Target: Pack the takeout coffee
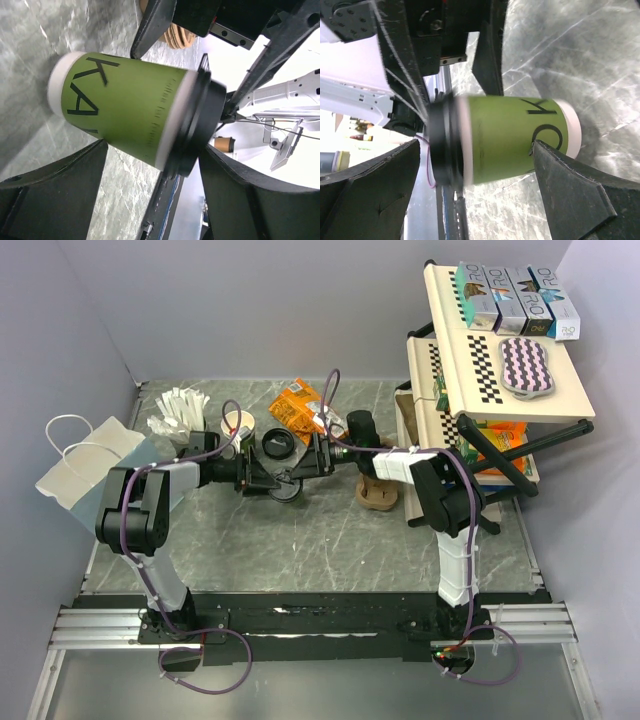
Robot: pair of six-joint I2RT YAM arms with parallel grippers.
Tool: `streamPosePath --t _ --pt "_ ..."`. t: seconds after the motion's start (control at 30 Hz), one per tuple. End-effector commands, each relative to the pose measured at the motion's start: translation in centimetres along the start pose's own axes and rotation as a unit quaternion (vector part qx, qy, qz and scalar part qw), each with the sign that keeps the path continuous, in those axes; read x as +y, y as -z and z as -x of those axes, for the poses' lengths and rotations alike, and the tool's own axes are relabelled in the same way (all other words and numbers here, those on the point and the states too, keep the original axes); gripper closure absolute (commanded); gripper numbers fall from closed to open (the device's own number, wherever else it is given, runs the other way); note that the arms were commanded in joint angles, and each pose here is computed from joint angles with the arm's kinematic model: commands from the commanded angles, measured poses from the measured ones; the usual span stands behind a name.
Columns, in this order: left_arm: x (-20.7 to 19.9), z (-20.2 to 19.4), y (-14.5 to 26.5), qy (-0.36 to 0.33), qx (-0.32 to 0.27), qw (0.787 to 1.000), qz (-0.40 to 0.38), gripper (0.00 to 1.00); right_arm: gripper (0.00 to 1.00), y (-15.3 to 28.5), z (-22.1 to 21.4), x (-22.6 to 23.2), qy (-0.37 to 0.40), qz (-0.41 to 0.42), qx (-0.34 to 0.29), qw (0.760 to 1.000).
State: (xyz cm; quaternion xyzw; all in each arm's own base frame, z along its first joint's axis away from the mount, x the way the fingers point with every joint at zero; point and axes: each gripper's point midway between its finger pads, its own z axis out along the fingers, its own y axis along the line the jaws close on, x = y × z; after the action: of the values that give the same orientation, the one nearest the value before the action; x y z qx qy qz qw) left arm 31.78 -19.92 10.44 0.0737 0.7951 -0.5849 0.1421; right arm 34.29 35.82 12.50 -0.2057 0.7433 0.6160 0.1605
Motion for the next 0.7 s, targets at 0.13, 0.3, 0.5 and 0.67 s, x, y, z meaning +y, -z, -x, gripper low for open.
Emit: streamPosePath --t 0.13,0.3,0.5,0.67 --pt "-1.0 1.6 -0.4 0.000 0.000 1.000 -0.019 0.22 0.04 0.1 -0.2 -2.2 -0.027 -0.045 0.009 0.999" --pt "-0.3 1.7 -0.6 0.008 -0.003 1.000 -0.011 0.22 0.05 0.1 -0.7 -3.3 -0.042 -0.065 0.013 0.997" --pt "0.5 1.7 -0.7 0.017 0.003 1.000 0.002 0.24 0.10 0.2 -0.6 -4.3 -0.064 -0.098 0.011 0.993" --pt "0.2 1.5 -0.7 0.041 0.005 0.999 -0.006 0.24 0.12 0.9 -0.5 -3.9 -0.107 -0.125 0.002 0.986"
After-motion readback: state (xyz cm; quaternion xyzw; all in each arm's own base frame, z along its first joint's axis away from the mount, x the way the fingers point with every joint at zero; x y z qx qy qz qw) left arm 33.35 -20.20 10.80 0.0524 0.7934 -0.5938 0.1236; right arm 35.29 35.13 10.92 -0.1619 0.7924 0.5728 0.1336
